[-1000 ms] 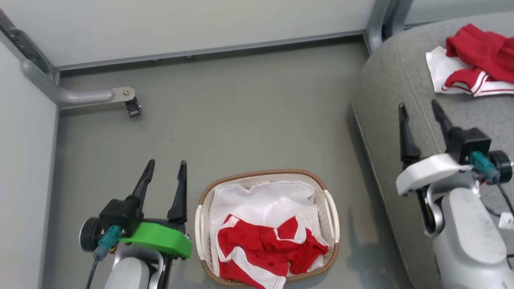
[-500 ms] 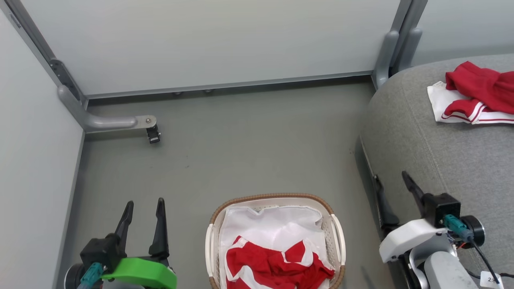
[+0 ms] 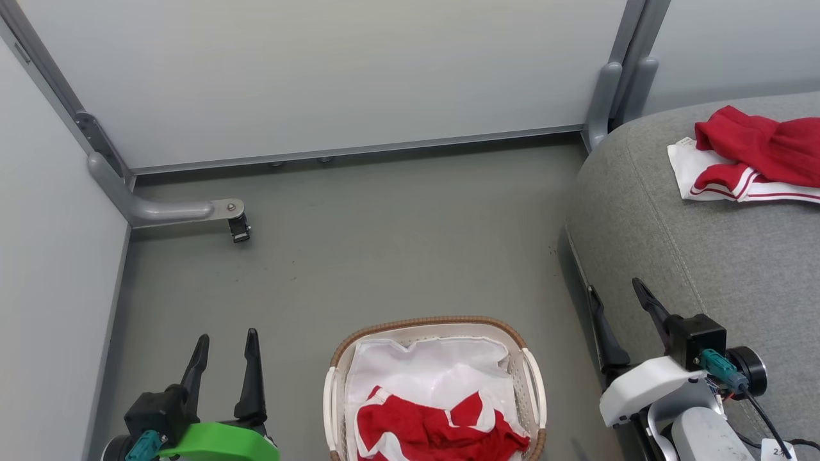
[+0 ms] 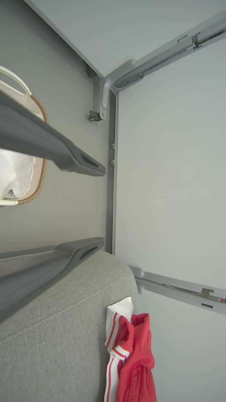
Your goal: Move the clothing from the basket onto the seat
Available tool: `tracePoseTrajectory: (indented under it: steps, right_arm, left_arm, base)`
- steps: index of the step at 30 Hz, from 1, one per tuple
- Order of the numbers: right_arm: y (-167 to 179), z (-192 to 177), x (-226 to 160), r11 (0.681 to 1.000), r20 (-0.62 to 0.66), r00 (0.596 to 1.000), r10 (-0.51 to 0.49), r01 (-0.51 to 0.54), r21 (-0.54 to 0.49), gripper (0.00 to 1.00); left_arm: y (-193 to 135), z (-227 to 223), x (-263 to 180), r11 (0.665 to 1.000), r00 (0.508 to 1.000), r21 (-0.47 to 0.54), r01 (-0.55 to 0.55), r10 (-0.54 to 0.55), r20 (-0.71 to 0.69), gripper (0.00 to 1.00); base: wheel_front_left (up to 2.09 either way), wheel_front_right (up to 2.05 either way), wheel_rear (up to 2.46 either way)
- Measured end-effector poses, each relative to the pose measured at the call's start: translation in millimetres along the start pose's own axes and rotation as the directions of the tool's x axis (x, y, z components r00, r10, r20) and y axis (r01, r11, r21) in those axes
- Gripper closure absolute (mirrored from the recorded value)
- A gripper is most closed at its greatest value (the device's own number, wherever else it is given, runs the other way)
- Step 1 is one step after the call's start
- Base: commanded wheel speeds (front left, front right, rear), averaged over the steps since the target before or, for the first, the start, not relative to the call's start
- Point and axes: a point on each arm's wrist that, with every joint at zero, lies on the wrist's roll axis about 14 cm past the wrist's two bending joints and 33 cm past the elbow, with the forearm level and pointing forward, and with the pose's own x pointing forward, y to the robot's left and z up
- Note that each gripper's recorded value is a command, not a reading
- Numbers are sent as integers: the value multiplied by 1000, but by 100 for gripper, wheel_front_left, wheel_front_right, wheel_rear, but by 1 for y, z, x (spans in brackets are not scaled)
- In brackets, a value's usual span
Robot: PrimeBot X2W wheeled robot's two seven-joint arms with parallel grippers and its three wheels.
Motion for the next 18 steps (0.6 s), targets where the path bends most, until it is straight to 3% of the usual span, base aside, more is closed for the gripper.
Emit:
tracePoseTrajectory:
  steps: [18]
  right_arm:
    - [5,0,3,1000,4,1000,11,-12,19,0]
  left_arm:
    - [0,-2,-2,1000,1000,0,-1,1,-6,0]
  base:
    - [0,0,0]
